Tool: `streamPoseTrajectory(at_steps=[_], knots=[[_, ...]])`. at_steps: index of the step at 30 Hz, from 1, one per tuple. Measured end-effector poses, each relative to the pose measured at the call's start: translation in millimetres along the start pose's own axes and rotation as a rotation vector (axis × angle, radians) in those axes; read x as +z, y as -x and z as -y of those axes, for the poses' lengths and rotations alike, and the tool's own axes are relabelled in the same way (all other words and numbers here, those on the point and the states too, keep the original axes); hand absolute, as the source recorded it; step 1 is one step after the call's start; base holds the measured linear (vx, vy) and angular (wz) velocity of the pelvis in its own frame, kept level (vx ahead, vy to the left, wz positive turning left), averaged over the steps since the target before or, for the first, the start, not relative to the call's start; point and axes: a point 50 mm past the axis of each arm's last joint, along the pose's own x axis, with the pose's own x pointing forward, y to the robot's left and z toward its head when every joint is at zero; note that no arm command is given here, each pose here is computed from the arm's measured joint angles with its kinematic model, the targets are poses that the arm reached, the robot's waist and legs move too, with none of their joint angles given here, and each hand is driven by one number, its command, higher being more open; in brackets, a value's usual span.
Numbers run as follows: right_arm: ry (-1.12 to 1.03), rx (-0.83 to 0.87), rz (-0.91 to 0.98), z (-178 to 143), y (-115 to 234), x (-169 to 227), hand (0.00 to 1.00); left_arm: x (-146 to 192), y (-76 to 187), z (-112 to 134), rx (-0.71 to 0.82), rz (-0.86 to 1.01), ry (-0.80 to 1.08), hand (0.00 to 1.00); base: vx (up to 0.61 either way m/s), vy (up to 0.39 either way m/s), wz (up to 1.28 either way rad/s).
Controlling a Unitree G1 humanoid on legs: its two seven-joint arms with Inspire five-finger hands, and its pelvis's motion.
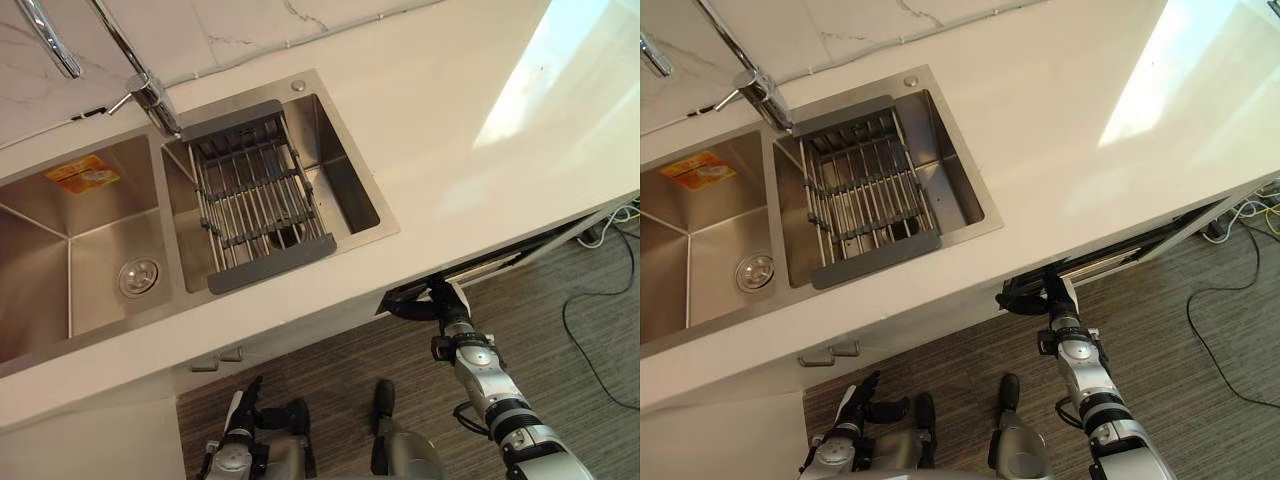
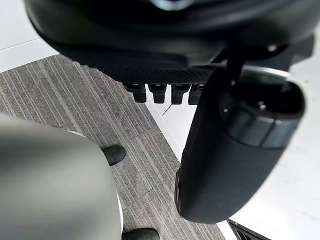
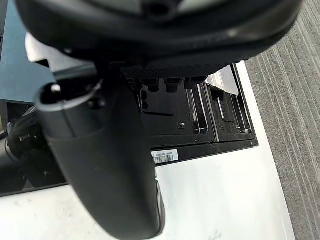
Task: Walk over to the sink, pick up the cup, carry it to the dishwasher, place the cup inside the dishwasher, then close the dishwasher door
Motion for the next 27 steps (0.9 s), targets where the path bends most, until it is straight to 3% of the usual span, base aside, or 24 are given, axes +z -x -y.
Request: streamPoseTrajectory(at_steps=[6,17,27], knots=[[0.015,0.029,0.032,2.6,10.2,0.7,1.00,1.3,-0.1,0.8,-0.005,0.006,-0.008,1.00,0.00,0.000,0.00],[0.058,0.195,0.131,-13.6,62.6,-5.8,1.00,-2.9,0.9,-6.4,0.009,-0.002,-0.019,1.00,0.00,0.017,-0.04],[0.111,0.199,-0.012,-32.1,97.8,-58.1,1.00,-12.8,4.5,-17.9,0.038,-0.027,-0.024,1.00,0.00,0.014,-0.08]])
